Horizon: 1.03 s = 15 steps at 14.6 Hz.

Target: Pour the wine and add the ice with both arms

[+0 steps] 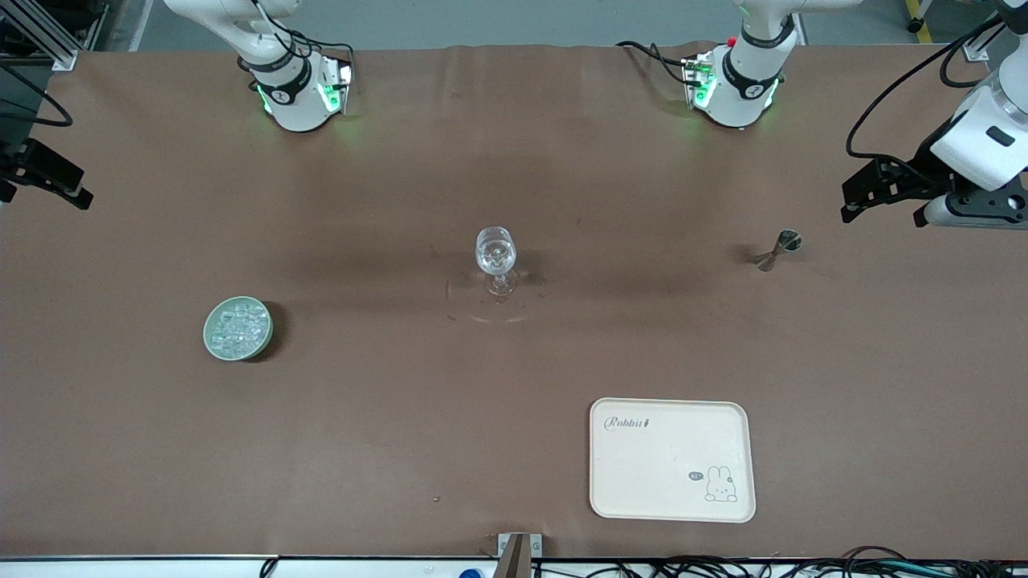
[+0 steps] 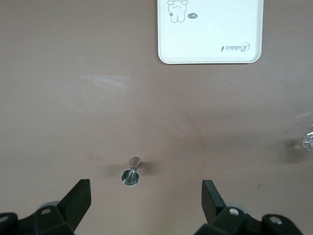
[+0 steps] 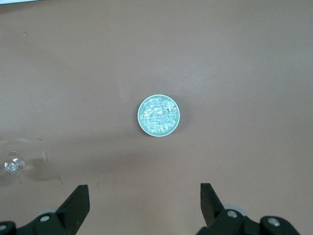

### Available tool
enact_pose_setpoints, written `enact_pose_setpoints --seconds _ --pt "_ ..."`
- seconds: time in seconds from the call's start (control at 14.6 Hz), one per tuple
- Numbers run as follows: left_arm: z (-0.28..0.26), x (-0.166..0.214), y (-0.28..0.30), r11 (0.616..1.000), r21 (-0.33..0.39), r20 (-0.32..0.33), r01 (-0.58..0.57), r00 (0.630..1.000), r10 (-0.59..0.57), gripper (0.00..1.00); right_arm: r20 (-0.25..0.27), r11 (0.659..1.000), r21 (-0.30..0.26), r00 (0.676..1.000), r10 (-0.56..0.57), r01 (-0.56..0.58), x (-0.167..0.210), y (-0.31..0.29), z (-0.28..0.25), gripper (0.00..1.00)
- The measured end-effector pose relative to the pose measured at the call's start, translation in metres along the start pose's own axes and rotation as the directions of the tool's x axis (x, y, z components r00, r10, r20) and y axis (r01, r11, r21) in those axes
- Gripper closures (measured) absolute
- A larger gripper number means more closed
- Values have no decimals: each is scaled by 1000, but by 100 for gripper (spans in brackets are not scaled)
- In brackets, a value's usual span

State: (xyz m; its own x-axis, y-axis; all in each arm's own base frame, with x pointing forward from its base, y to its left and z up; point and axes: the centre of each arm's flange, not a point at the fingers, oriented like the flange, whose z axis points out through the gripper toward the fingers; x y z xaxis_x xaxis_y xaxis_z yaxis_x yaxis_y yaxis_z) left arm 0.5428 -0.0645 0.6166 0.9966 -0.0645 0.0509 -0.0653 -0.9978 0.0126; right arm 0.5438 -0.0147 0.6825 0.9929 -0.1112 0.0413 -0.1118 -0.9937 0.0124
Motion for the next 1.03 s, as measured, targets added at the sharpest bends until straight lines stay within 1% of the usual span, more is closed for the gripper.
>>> enact_pose_setpoints --seconds 0.14,0.34,0.48,0.62,0.68,0.75,0.82,0.89,0.96,1.03 --pt "2 -1 -7 999 13 16 33 999 -33 0 14 1000 -1 1000 0 0 -1 0 2 0" --pt "7 -3 -40 991 18 46 133 990 -134 0 39 1000 -4 999 2 -2 0 1 11 0" --pt "17 -5 -63 978 25 81 206 975 -207 0 52 1000 -5 999 5 -5 8 2 27 0" --pt "36 -7 -87 959 40 138 279 949 -282 0 72 1000 -8 997 3 -3 23 0 56 0" --pt "48 -8 -102 942 47 174 332 926 -335 0 87 1000 -9 996 -1 1 33 -1 75 0" --pt "60 -10 -120 916 34 215 400 892 -397 0 102 1000 -10 995 -6 7 42 -2 94 0" --pt "74 -13 -142 882 0 260 472 851 -456 0 116 1000 -11 993 -13 15 51 -3 114 0" --pt "88 -18 -169 837 -41 304 546 804 -510 0 127 1000 -11 992 -22 24 59 -3 133 0" --pt "104 -27 -200 779 -81 348 622 750 -562 0 135 999 -11 990 -32 34 67 -4 153 0" --pt "120 -38 -230 713 -114 392 692 691 -608 0 139 999 -11 990 -39 41 73 -4 174 0"
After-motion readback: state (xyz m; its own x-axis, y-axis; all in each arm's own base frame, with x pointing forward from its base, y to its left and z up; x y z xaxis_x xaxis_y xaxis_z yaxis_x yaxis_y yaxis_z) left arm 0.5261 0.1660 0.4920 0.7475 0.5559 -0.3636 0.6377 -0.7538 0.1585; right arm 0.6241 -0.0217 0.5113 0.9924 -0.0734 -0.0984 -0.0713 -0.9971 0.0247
